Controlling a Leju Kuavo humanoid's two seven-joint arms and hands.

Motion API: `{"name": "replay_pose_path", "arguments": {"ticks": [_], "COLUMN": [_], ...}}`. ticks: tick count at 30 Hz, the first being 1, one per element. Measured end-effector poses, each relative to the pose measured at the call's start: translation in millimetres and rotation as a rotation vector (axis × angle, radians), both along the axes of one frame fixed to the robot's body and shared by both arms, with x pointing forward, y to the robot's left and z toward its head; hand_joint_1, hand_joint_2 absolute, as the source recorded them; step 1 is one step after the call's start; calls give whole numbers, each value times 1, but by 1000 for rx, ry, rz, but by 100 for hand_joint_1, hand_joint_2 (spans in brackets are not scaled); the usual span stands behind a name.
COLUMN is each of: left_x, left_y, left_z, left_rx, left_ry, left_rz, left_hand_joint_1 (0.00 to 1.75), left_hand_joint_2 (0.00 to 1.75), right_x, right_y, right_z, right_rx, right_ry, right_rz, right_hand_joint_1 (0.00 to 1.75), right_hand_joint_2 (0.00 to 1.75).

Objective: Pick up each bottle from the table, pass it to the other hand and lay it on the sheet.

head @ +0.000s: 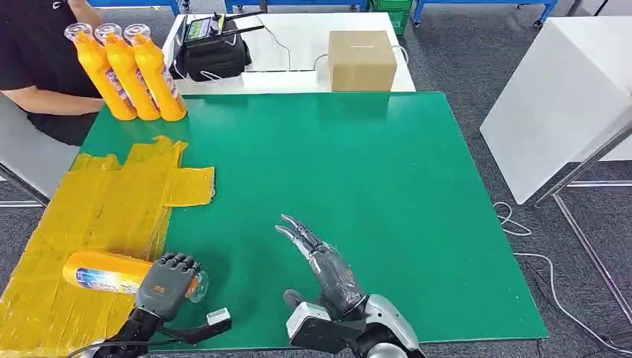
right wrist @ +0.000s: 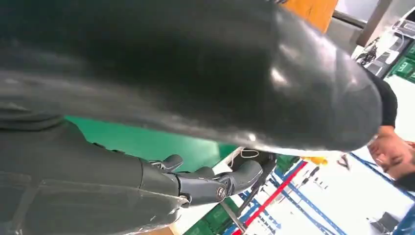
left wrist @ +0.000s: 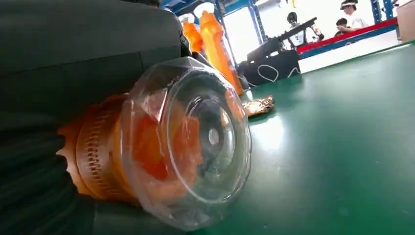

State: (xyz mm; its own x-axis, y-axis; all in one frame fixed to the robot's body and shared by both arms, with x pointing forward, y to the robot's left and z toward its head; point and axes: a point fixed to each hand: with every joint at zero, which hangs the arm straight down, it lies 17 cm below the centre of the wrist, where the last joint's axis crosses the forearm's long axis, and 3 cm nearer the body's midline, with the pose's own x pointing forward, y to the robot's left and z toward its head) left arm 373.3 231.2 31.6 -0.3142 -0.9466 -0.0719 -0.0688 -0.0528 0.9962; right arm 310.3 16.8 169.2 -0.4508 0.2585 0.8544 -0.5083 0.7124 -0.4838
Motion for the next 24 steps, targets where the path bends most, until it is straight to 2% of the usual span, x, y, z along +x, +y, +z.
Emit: {"name": "replay_pose_path", "arguments": {"ticks": [8,14,18,22,24], "left_x": [6,0,-15,-34,-35], "left_y": [4,3,-5,-30,-26], "left_z": [0,19,38,77,92], "left_rx": [7,-25,-116,-279,-329], "left_ry": [-3,-127,-221,-306,-346], "left_rz": [22,22,-26,-191,-182], "left_hand_joint_1": [0,0,0,0,0], "left_hand_joint_2": [0,0,0,0,0], "right_x": [1,0,0,0,0], "right_y": [1,2,1,-2,-3], "right_z": [1,0,1,1,0], "right_rx": [0,0,13,22,23], "right_ry": [-1,11,12,10,9], "right_rz": [2,7,11,8,9], "right_hand_joint_1": [0,0,0,0,0], "right_hand_joint_2": [0,0,0,0,0]}}
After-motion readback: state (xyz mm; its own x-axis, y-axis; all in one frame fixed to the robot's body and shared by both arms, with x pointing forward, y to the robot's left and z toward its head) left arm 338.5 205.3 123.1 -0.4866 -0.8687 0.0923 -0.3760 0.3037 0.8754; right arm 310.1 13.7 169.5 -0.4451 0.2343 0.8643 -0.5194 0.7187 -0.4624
